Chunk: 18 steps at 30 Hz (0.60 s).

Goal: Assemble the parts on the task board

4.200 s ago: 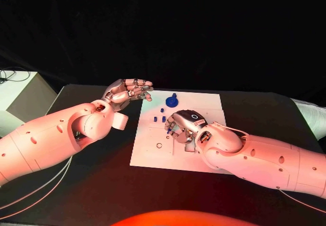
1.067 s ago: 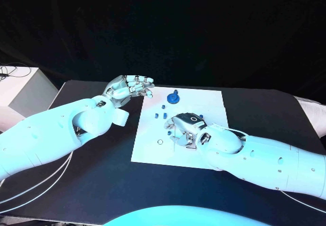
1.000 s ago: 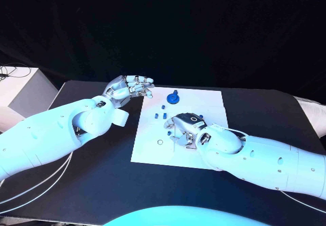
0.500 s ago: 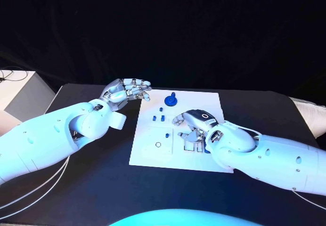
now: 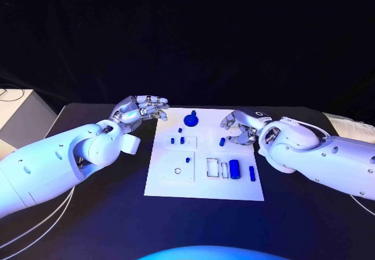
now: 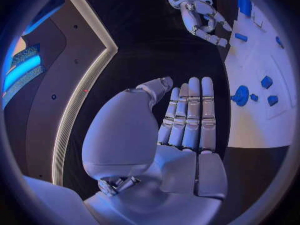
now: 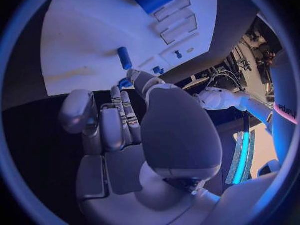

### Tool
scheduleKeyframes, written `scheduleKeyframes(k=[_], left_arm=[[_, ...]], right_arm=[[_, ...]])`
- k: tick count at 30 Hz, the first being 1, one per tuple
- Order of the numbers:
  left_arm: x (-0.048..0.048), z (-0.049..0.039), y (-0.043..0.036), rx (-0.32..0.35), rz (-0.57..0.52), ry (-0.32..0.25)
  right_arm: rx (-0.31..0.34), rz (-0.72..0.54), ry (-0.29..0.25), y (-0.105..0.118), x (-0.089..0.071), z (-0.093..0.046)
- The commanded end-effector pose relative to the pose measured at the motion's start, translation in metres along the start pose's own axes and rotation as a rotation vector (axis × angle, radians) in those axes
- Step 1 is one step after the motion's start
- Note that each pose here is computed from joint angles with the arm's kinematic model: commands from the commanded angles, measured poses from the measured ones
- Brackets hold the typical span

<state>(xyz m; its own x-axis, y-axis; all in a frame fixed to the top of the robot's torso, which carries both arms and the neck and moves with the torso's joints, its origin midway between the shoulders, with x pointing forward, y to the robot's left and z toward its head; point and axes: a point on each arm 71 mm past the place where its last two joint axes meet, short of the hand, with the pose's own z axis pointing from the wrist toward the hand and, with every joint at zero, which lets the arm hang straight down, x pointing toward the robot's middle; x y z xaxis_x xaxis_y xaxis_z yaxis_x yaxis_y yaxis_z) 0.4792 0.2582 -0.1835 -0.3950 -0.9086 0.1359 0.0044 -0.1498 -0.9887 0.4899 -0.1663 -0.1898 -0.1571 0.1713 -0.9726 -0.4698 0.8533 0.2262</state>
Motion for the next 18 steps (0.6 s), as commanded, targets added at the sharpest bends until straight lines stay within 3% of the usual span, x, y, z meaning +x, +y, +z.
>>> scheduleKeyframes(k=[1,18], left_arm=[[0.002,0.0006,-0.0002,0.007,-0.006,0.014],[0.0014,0.0001,-0.0004,0.009,-0.004,0.011]], right_arm=[[-0.027,-0.053,0.08,-0.001,0.004,0.002],[-0.03,-0.116,0.139,0.004,0.015,0.006]])
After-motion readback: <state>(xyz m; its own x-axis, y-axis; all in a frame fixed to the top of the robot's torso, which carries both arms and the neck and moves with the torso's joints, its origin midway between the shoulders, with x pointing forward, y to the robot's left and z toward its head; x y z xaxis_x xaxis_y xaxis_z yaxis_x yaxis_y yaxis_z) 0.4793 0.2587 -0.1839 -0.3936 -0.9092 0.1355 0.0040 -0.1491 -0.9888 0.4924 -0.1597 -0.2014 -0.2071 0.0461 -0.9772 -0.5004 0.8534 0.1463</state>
